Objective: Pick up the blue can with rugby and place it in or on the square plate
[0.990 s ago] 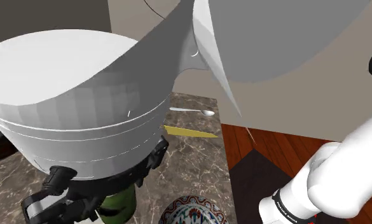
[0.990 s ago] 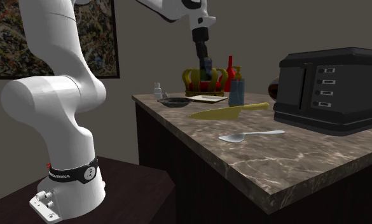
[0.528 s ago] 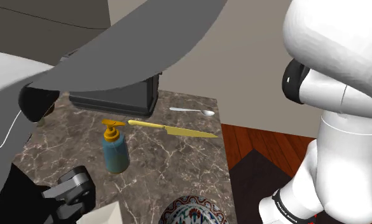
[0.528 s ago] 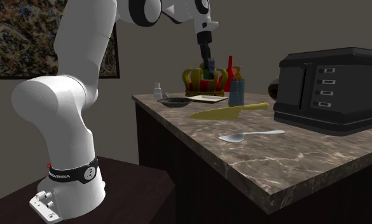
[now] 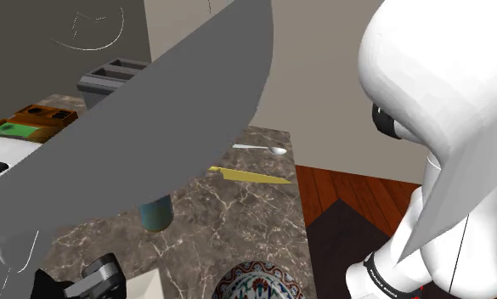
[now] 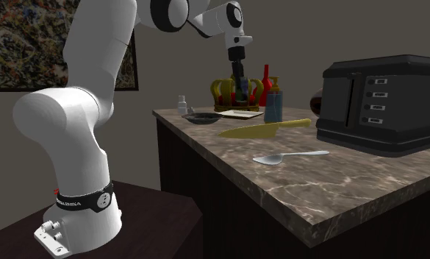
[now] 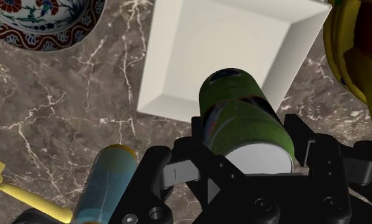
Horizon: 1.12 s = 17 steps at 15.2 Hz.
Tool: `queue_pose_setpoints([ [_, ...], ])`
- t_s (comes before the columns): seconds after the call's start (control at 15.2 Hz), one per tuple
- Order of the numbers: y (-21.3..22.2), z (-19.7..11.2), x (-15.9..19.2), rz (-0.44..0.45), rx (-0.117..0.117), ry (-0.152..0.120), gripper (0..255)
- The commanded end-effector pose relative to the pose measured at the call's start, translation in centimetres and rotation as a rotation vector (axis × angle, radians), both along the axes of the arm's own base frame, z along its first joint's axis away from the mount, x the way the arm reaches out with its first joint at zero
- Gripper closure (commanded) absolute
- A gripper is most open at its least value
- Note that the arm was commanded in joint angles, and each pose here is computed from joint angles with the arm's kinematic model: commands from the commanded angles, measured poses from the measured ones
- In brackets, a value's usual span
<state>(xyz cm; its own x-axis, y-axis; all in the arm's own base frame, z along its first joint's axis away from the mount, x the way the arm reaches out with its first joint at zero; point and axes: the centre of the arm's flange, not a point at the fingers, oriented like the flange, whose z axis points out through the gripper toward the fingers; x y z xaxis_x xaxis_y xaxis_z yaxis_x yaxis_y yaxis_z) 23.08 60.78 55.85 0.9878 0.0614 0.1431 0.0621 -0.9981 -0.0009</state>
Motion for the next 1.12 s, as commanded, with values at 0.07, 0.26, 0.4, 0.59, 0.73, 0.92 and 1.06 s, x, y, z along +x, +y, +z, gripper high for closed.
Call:
queue_pose_setpoints([
  [0.07,0.1,-1.6,-0.1,0.000,0.001,0.000,255],
  [0.26,0.1,-3.1,-0.1,0.000,0.001,0.000,255],
  [0.4,0.1,-4.2,-0.1,0.000,0.001,0.000,255],
  [0.59,0.1,-5.2,-0.1,0.000,0.001,0.000,255],
  [0.73,0.1,-5.2,-0.1,0.000,0.001,0.000,255],
  [0.92,0.1,-5.2,-0.1,0.000,0.001,0.000,255],
  [1.06,0.1,-5.2,-0.1,0.000,0.001,0.000,255],
])
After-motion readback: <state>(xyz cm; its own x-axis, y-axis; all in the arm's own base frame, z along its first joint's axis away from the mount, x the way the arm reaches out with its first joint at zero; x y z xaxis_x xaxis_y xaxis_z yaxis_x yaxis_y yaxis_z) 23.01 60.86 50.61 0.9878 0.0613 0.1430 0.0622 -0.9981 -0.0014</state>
